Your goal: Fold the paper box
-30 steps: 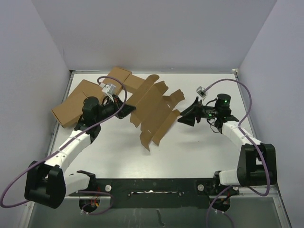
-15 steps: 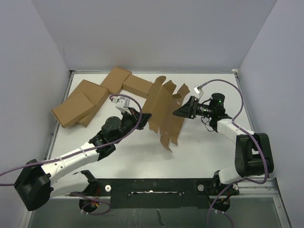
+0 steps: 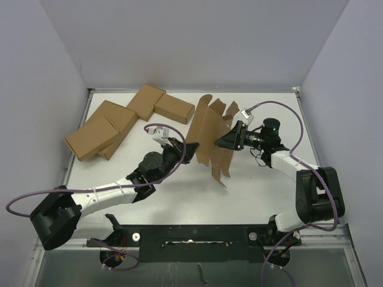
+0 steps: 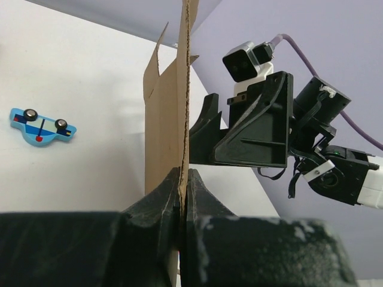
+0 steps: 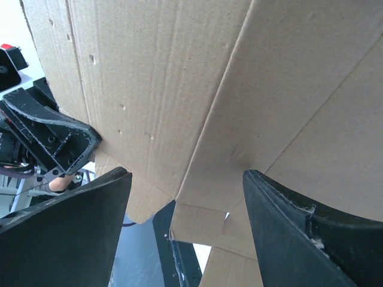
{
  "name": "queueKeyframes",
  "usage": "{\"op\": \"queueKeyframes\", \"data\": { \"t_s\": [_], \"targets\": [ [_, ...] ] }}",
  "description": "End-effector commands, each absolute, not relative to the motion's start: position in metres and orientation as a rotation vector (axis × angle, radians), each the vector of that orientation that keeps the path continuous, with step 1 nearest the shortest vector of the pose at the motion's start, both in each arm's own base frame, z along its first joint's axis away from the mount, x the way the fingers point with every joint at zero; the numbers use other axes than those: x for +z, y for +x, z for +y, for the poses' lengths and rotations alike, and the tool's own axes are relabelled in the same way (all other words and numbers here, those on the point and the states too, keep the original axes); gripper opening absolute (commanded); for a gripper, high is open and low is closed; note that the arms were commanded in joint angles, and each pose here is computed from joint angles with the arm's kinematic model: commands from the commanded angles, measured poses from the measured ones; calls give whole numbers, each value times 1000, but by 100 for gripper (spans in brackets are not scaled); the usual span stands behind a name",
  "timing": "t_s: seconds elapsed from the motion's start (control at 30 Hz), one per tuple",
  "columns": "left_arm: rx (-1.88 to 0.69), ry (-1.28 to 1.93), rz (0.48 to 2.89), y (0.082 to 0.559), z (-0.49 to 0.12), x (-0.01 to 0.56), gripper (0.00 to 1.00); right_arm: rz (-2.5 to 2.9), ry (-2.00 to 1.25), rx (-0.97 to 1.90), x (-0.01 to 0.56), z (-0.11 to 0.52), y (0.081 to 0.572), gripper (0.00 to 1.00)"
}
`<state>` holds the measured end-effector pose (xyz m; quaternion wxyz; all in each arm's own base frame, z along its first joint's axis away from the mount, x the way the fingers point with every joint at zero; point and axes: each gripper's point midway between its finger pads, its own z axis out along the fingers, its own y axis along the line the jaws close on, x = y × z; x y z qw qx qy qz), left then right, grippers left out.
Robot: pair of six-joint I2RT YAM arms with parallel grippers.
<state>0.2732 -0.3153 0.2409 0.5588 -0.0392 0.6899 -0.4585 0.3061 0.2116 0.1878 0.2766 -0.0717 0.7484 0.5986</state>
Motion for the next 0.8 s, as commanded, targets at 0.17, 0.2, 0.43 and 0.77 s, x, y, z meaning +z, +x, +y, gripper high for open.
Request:
{"op": "queueKeyframes", "data": {
  "t_s": [0.17, 0.2, 0.43, 0.77],
  "targets": [
    [-1309, -169, 1443, 268, -330, 286, 0, 1940, -275, 1568, 200, 214, 310, 81],
    [-1329, -171, 1433, 266, -331, 288, 0, 1934, -283, 1566, 201, 214, 309, 82],
    [-1420, -184, 1438, 262, -340, 283, 0, 1846, -348, 1581, 217, 214, 305, 84],
    [-1433, -207, 1497, 266, -344, 265, 0, 1783, -351, 1562, 230, 205, 304, 69]
  ]
}}
